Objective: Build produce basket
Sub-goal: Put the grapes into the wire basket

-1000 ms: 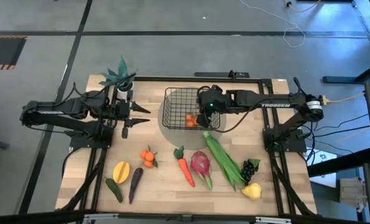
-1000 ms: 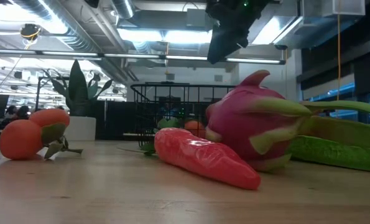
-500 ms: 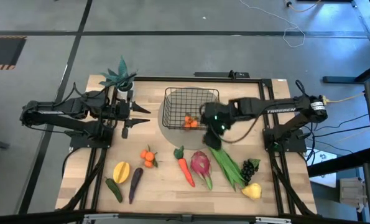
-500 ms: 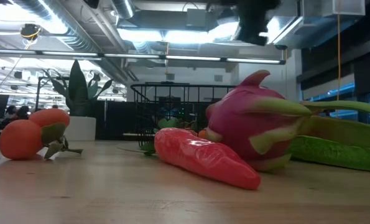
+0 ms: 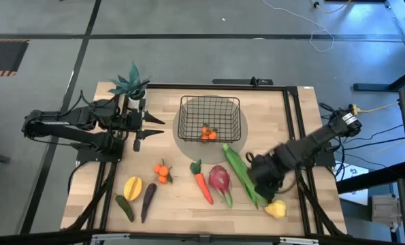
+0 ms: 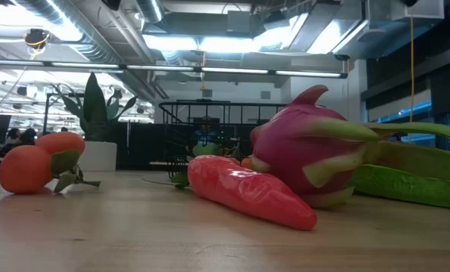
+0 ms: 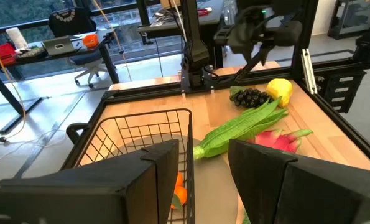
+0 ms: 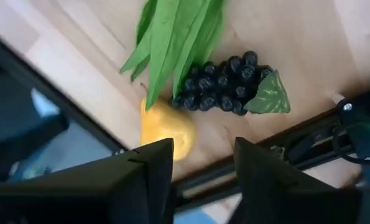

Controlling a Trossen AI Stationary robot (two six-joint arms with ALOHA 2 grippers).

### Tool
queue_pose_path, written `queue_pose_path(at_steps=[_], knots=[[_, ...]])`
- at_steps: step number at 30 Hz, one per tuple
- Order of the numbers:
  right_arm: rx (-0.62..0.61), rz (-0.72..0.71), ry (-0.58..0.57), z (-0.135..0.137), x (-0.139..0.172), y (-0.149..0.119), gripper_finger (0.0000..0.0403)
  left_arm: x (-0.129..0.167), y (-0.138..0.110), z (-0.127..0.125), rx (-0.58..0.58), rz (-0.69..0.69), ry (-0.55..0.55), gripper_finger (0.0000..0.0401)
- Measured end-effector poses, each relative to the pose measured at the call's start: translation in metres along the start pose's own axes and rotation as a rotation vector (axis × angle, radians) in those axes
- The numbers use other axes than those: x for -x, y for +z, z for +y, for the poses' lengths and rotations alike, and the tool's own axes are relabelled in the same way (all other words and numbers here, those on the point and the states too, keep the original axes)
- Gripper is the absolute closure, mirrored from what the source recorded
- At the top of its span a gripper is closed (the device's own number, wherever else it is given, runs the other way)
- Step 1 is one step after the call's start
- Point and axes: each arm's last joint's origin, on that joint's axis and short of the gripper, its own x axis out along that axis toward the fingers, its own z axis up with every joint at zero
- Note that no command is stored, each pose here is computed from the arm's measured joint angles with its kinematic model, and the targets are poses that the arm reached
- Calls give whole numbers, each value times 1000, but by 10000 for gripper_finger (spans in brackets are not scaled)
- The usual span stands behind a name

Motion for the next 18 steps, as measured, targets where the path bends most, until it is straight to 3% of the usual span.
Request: queue_pose_path(at_steps=[6, 10, 18], knots=[[-203, -223, -76, 6, -10, -27, 244, 0, 0, 0, 0, -1, 0, 270], [-271, -157, -111, 2, -24, -34, 244, 0, 0, 0, 0, -5, 0, 270], [-248, -55, -131, 1, -45, -42, 244, 0, 0, 0, 58, -5, 0, 270]])
